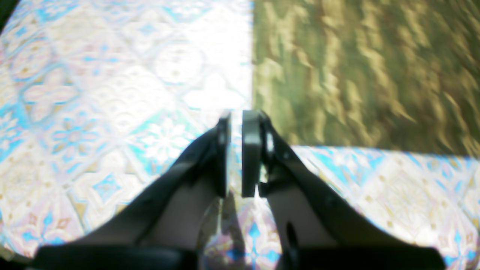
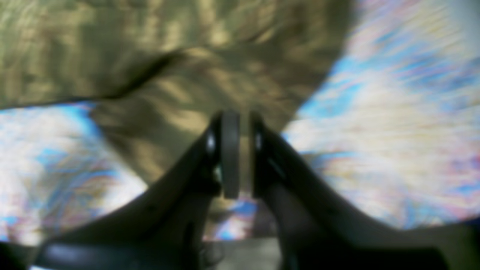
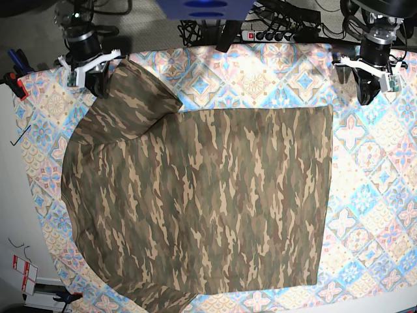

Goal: Fold the T-shirt properly
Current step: 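Lower both grippers to the two hem corners of the camouflage shirt, then close both grippers on the hem corners, adjusting the left gripper's grip, then lift the hem with both grippers and pull it across the shirt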

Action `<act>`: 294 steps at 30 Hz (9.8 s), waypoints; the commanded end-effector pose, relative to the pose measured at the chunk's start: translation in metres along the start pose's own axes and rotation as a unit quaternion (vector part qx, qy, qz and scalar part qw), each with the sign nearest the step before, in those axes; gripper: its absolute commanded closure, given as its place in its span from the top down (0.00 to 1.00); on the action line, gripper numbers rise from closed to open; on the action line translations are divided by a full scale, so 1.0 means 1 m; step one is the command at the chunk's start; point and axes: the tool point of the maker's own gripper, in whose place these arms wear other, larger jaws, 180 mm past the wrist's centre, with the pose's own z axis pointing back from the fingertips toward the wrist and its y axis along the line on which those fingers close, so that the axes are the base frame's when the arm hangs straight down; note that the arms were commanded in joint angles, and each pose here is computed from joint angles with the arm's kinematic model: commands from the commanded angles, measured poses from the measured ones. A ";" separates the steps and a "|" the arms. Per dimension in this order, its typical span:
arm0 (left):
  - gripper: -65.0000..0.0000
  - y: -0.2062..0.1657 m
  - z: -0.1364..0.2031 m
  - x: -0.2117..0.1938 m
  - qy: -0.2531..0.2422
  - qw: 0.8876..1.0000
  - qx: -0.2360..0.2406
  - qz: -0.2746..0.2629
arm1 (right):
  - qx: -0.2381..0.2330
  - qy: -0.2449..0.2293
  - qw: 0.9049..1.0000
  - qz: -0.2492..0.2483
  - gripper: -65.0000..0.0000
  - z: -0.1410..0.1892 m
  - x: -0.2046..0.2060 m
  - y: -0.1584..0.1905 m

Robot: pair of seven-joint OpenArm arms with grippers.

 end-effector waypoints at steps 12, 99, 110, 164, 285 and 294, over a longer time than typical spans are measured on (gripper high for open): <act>0.09 -0.038 -0.022 0.020 0.092 0.984 -0.152 0.011 | 0.000 0.043 0.998 -0.040 0.29 -0.019 0.031 -0.038; 0.50 -0.014 -0.132 -0.036 0.198 0.956 -0.215 0.002 | 0.205 0.388 0.887 -0.142 0.39 -0.010 -0.175 0.041; 0.50 0.030 -0.125 -0.053 0.209 0.963 -0.160 0.053 | 0.205 0.388 0.887 -0.142 0.39 -0.010 -0.175 0.041; 0.52 -0.026 -0.038 -0.268 0.530 0.824 -0.198 0.035 | 0.211 0.380 0.891 -0.135 0.39 -0.020 -0.166 0.043; 0.05 0.011 -0.025 -0.214 0.530 0.835 -0.146 0.004 | 0.056 0.164 0.984 0.025 0.00 -0.034 0.015 -0.046; 0.05 0.010 -0.059 -0.179 0.509 0.848 -0.148 -0.010 | 0.053 0.138 0.989 0.028 0.00 -0.044 0.036 -0.047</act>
